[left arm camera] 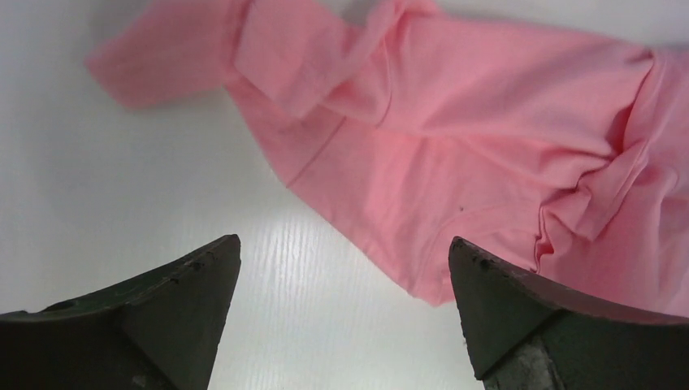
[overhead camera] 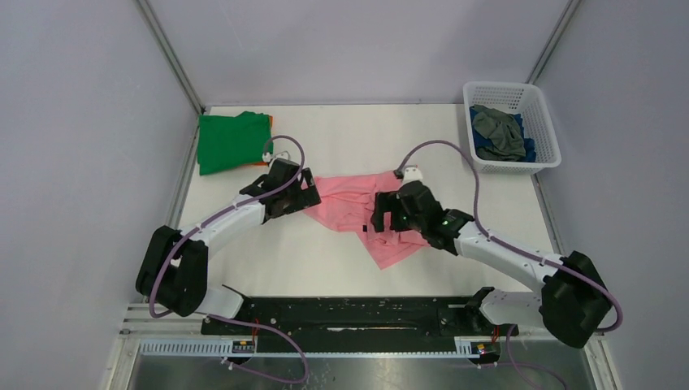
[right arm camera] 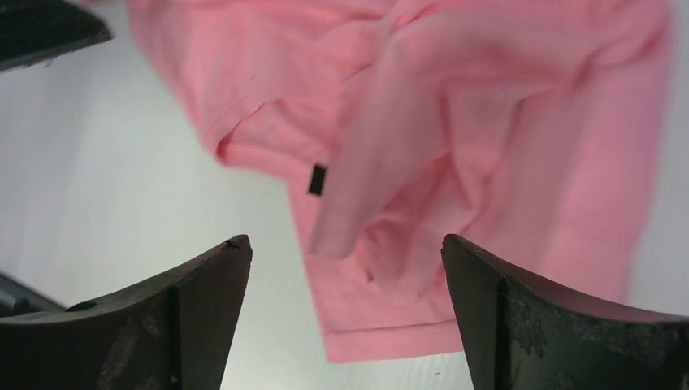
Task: Fold and stack the t-shirts
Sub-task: Flatten out the tshirt
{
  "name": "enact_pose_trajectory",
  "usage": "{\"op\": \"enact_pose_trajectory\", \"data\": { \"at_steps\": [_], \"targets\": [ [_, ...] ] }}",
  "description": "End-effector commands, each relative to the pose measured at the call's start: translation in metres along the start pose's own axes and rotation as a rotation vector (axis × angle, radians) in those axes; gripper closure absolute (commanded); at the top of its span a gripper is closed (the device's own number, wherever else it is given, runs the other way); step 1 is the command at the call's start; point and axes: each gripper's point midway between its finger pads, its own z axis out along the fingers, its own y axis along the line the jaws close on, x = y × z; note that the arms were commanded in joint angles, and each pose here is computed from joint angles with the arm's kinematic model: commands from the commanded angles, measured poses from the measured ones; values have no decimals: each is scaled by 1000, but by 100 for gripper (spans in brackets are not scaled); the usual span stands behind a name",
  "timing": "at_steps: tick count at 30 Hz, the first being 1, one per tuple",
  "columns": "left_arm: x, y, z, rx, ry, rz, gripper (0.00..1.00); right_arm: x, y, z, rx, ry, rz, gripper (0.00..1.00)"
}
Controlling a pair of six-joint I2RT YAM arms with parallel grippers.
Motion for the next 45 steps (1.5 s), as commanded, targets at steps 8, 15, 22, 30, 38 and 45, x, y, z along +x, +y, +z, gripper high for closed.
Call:
{"op": "enact_pose_trajectory", "data": {
  "at_steps": [8,15,22,30,38,45],
  "targets": [
    [35,-38,24,142,120,-20,4,35,28,42,67,82,-31,19],
    [57,-30,48,51,197,3,30,6,26,49,127,-24,-21,73],
    [47,-13,68,-94,162,35,100,-26,6,20,205,-174,-16,100],
    [-39,7,-26,-166,-204,18,100,-85,-39,-50,247,-394,79,100],
    [-95,4,-180,109,-538,-102,100,-139,-52,-172,178,-714,161,100],
    [-128,-28,-356,605,-818,-104,100,-181,8,-301,-260,-915,143,100]
  ]
}}
